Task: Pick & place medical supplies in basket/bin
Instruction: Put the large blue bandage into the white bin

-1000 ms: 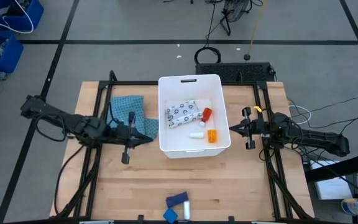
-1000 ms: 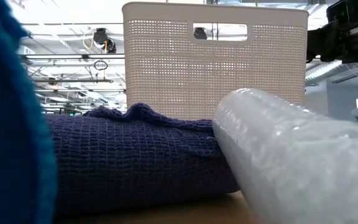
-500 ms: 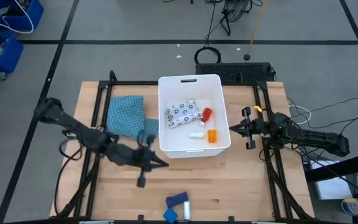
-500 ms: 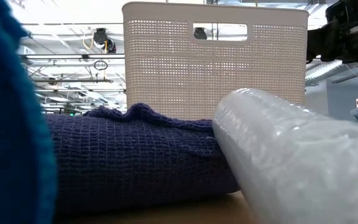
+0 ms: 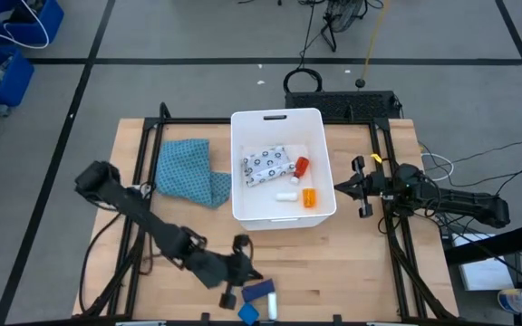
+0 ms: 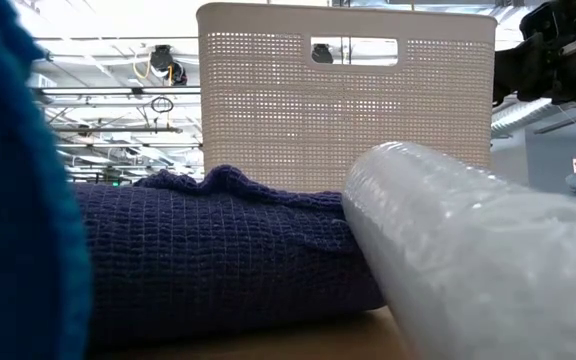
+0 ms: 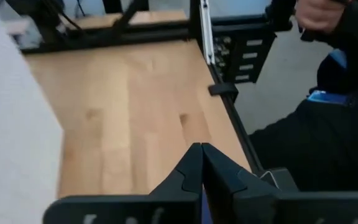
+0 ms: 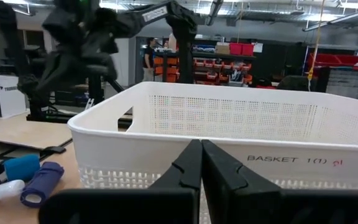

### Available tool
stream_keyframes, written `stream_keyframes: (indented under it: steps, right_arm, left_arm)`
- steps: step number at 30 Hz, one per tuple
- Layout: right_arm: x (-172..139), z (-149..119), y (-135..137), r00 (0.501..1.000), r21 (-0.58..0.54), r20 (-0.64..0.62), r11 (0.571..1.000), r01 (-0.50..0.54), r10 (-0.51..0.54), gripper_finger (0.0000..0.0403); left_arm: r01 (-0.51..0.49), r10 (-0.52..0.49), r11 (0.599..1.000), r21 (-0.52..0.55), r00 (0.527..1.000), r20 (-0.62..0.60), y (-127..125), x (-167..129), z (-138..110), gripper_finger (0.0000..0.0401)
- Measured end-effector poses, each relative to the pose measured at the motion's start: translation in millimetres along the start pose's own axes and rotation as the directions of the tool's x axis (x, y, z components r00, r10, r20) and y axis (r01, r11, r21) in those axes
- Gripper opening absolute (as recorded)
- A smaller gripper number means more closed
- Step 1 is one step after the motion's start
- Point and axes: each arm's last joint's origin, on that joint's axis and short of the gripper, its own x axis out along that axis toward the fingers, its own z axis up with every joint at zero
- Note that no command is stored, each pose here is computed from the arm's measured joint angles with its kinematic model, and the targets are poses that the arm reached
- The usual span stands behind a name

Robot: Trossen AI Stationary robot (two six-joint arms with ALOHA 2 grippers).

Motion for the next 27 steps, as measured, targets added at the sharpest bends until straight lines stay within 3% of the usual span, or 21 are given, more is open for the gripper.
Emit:
stream_keyframes:
  steps: [10, 14, 18, 27]
  right_arm:
    - [0, 0, 0, 1.0, -0.008, -0.003, 1.0, 0.001, -0.001, 0.0]
    - [0, 0, 0, 1.0, -0.026, -0.003, 1.0, 0.001, -0.001, 0.0]
    - [0, 0, 0, 1.0, -0.044, -0.001, 0.999, 0.003, -0.003, 0.0]
    - [0, 0, 0, 1.0, -0.03, 0.0, 1.0, 0.004, -0.004, 0.0]
  left_arm:
    - [0.087, -0.096, 0.994, -0.063, 0.983, -0.157, -20, 49, -15, 0.0006]
    - [0.05, -0.071, 0.996, -0.079, 0.957, -0.28, -21, 54, -27, 0.0015]
    - [0.019, -0.062, 0.991, -0.132, 0.944, -0.325, -17, 54, -31, 0.0068]
    - [0.048, -0.098, 0.985, -0.163, 0.943, -0.318, -22, 64, -36, 0.0235]
